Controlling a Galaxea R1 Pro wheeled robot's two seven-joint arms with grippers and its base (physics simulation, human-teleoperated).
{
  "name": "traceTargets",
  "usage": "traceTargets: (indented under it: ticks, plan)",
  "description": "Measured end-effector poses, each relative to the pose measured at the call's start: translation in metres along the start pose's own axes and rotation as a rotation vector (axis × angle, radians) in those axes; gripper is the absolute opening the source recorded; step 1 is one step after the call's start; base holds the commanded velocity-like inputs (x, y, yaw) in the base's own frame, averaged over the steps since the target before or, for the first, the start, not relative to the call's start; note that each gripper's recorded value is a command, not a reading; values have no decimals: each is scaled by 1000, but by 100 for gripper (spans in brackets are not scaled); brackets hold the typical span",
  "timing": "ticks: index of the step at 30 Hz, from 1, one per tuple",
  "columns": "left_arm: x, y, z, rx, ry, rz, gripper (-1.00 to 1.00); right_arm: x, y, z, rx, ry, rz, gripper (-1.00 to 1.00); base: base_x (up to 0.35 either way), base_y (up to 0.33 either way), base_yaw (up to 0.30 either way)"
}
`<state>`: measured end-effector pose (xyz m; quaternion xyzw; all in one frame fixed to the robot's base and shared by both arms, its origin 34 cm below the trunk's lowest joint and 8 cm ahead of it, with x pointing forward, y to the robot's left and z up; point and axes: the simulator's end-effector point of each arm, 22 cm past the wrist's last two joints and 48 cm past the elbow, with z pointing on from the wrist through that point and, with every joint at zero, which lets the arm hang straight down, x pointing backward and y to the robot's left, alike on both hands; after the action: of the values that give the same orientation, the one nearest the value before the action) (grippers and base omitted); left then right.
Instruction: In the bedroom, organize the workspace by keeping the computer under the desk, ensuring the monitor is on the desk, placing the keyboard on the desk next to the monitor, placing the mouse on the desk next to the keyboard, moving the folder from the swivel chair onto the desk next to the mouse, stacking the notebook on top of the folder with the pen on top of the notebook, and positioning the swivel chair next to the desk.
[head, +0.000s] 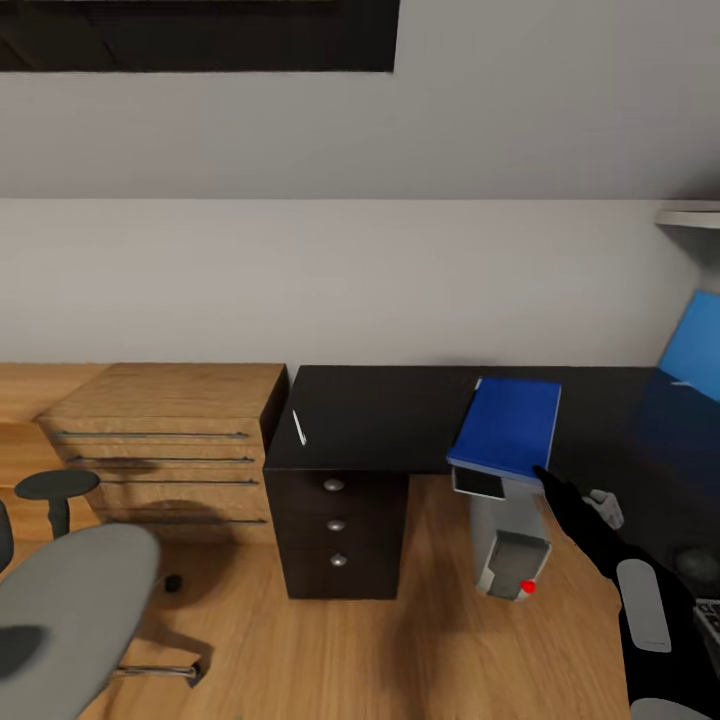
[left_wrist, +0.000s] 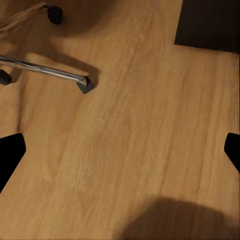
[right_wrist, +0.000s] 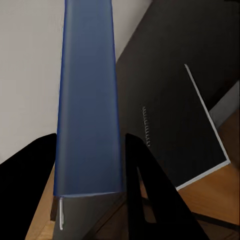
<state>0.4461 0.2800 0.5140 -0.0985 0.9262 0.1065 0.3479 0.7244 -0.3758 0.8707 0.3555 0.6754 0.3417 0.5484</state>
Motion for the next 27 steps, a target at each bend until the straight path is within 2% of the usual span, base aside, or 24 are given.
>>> traceTargets:
  ticks: [27]
  plan:
    - [0,-1,0,2,0,0,100,-1,2,0,-4,-1,0,-100,0,0,-294]
